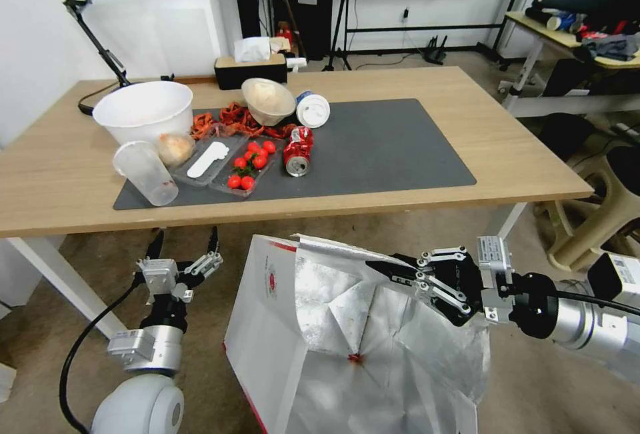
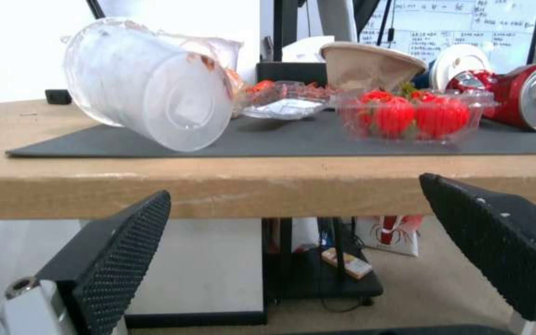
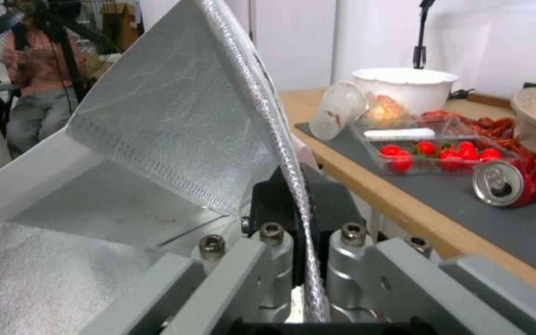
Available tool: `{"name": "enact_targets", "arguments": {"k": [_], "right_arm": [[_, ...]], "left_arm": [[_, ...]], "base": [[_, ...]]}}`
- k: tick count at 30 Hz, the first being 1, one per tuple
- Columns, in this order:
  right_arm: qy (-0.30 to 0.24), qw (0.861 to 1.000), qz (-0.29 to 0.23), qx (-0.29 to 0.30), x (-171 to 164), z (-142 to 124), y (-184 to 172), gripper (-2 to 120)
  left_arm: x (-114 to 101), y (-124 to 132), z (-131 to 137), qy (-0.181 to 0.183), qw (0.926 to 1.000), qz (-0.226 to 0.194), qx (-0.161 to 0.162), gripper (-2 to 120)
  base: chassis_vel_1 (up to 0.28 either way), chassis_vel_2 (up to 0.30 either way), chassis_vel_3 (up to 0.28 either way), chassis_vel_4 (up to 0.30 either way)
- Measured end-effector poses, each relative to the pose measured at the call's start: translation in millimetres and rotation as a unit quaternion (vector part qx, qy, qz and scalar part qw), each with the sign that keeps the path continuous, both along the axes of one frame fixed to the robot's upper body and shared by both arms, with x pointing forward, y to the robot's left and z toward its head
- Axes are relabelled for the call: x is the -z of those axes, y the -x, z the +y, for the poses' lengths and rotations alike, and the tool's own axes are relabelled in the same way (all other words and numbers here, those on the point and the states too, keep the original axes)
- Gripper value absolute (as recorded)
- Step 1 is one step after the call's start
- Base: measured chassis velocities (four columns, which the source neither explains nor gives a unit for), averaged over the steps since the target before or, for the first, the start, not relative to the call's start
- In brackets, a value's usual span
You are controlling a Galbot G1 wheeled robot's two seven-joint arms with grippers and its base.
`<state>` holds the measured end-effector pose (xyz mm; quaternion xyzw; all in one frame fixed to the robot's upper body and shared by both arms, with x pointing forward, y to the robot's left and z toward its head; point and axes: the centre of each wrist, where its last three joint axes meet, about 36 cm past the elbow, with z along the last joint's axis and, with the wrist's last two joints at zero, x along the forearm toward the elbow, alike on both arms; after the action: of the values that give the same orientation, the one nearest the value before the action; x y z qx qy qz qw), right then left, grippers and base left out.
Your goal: Pick up the food delivery bag from the floor and place it on the table.
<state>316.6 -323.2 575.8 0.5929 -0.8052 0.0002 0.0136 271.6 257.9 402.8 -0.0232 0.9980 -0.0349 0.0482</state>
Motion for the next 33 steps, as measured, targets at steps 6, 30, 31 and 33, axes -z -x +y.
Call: {"name": "enact_targets", "arguments": {"k": [6, 30, 31, 33], "right_arm": [[-0.001, 1.0, -0.004, 0.0, -2.0, -0.5, -2.1, 0], [-0.005, 1.0, -0.004, -0.002, -2.3, -1.8, -3.0, 0], [-0.005, 1.0, -0.003, -0.002, -2.0, -2.2, -3.4, 0], [-0.006, 1.0, -0.004, -0.002, -2.1, -2.2, -3.4, 0]], "left_arm": [[-0.3, -0.7, 0.2, 0.0, 1.0, 0.0, 0.0, 100], [-0.4, -0.2, -0.1, 0.0, 1.0, 0.0, -0.001, 100], [-0.1, -0.1, -0.3, 0.0, 1.0, 0.001, -0.001, 100], [0.0, -0.1, -0.3, 0.001, 1.0, 0.001, -0.001, 100]], "base": [[0.0, 0.0, 0.0, 0.0], [0.0, 0.0, 0.0, 0.0], [0.0, 0.0, 0.0, 0.0], [0.0, 0.0, 0.0, 0.0]]}}
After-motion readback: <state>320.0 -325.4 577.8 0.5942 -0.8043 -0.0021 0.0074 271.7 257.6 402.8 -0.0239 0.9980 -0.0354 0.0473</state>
